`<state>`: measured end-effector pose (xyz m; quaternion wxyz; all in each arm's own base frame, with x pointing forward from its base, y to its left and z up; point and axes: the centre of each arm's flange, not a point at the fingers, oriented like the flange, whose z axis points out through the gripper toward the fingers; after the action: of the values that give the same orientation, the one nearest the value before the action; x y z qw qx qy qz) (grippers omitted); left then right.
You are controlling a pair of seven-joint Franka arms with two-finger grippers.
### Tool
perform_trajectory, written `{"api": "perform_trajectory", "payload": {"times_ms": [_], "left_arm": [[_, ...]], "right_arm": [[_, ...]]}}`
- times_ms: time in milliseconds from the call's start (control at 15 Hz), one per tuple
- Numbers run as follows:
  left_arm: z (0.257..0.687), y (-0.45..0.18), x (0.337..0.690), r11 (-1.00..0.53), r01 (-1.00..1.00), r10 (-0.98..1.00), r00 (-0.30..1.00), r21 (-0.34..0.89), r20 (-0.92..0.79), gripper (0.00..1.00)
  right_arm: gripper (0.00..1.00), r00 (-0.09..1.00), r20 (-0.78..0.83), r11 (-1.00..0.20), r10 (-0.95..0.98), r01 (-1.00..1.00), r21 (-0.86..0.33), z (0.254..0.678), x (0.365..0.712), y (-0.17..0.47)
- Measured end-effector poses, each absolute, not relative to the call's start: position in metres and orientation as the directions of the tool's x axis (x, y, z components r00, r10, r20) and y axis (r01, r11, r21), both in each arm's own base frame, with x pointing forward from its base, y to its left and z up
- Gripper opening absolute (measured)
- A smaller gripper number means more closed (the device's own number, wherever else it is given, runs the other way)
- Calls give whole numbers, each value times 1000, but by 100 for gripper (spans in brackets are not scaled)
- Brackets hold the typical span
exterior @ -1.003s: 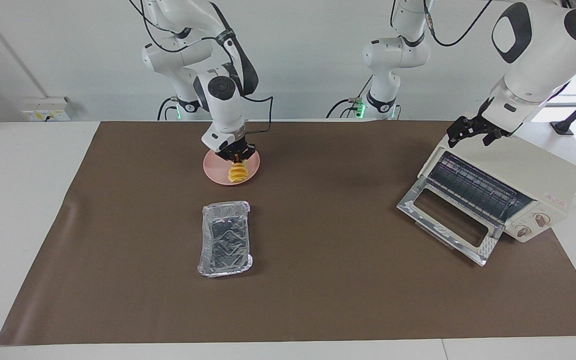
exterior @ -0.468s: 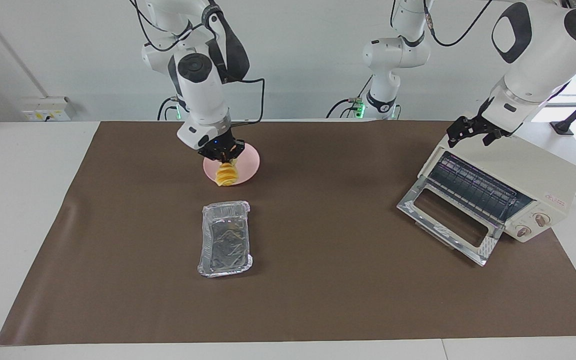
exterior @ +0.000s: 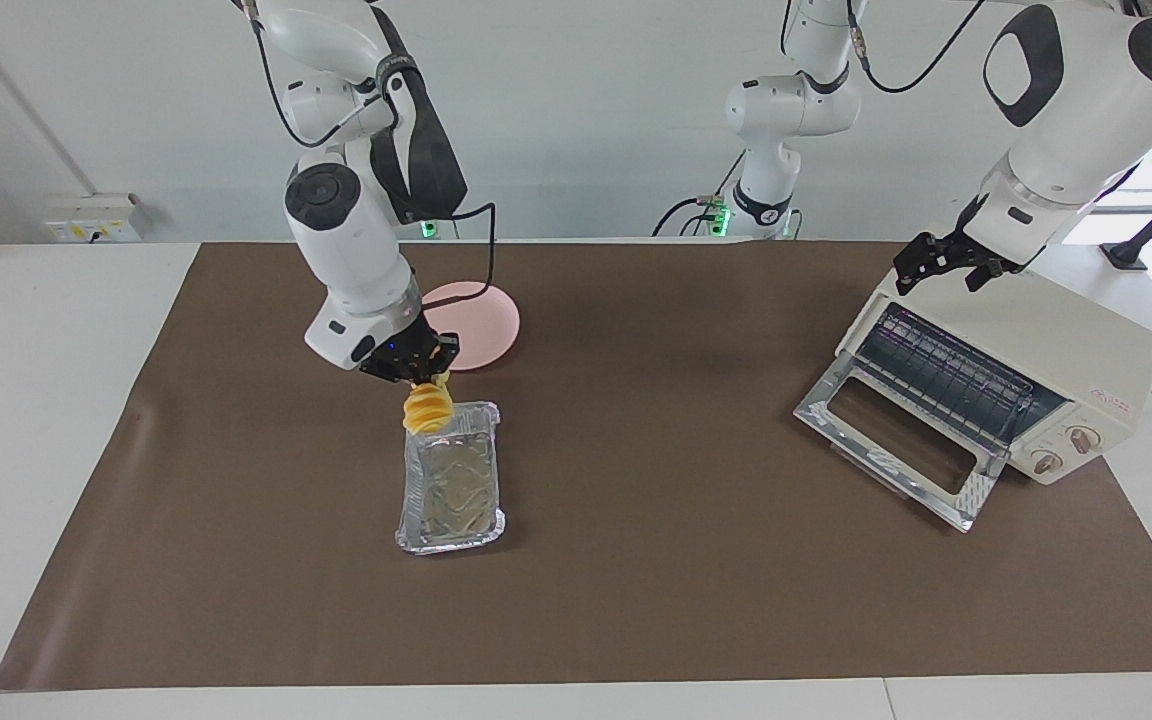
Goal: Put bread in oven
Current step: 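Lift the bread roll with the right gripper and carry it to the foil tray, then lower the bread roll into the foil tray and open the right gripper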
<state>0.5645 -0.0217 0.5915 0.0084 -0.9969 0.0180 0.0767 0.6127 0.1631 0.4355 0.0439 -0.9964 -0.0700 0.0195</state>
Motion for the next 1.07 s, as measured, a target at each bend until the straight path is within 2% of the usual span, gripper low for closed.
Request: {"api": "perform_trajectory", "payload": {"times_ms": [201, 401, 1070], "left_arm": [[592, -22, 565, -999, -37, -35, 988, -14, -153, 100], [592, -22, 565, -999, -37, -35, 988, -14, -153, 100], [592, -22, 565, -999, -37, -35, 988, -14, -153, 100]], "right_arm": [[10, 989, -59, -987, 139, 133, -89, 394, 650, 169], [10, 988, -78, -989, 131, 124, -85, 357, 667, 168], [10, 991, -7, -987, 135, 134, -89, 344, 676, 174]]}}
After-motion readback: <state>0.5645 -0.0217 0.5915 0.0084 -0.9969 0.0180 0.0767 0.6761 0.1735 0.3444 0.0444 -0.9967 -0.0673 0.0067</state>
